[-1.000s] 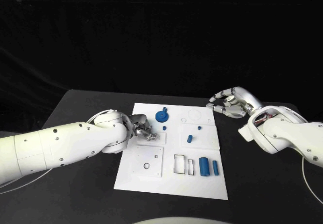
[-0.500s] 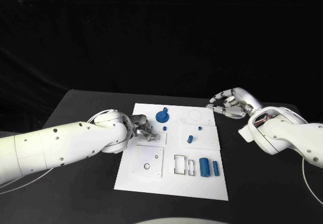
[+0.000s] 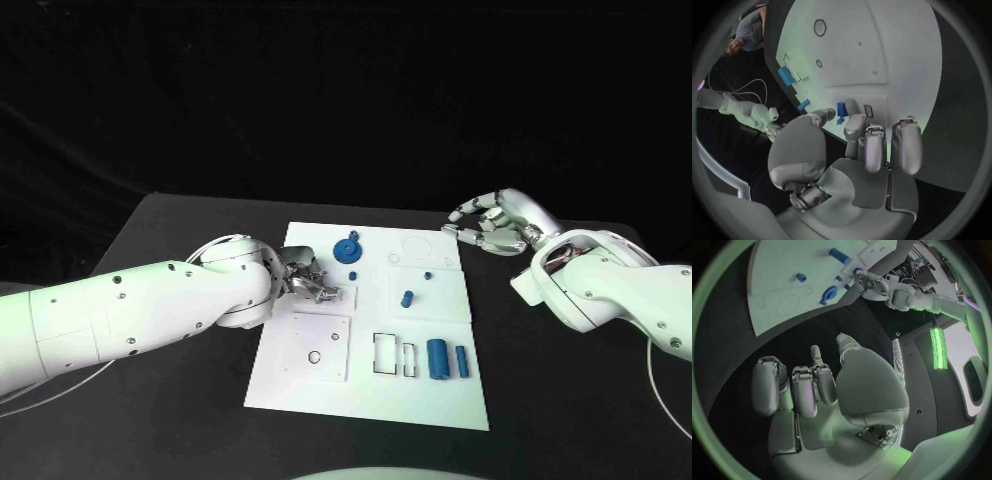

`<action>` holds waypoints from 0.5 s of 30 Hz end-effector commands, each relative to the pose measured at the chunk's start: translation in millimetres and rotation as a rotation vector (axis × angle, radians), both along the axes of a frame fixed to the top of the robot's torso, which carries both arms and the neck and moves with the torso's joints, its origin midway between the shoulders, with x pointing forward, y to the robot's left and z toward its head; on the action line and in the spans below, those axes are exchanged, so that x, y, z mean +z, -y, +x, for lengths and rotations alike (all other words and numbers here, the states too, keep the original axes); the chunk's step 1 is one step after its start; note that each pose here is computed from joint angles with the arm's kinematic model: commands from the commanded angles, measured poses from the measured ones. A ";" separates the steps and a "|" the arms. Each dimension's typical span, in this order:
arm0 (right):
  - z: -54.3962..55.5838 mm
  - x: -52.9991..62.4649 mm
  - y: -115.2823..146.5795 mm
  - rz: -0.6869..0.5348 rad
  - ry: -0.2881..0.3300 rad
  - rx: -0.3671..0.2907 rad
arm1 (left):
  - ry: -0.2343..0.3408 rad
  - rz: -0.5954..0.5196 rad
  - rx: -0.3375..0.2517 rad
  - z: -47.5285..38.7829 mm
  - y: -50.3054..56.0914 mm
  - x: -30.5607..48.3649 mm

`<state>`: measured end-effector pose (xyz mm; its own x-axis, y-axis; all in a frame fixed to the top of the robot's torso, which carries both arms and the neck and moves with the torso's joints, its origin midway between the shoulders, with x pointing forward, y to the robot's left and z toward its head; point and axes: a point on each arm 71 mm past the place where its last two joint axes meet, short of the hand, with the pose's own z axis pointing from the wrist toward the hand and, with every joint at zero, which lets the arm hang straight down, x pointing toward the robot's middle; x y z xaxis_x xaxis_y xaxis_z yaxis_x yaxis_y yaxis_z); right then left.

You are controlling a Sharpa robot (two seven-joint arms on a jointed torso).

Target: Assemble the parts on the task board

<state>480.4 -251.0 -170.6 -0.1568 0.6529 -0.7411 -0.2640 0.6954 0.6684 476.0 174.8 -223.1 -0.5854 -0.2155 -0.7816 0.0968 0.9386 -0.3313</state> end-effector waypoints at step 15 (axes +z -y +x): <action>-0.5 -1.1 -1.5 -0.008 0.001 0.015 | 0.002 0.004 -0.010 2.6 1.4 9.9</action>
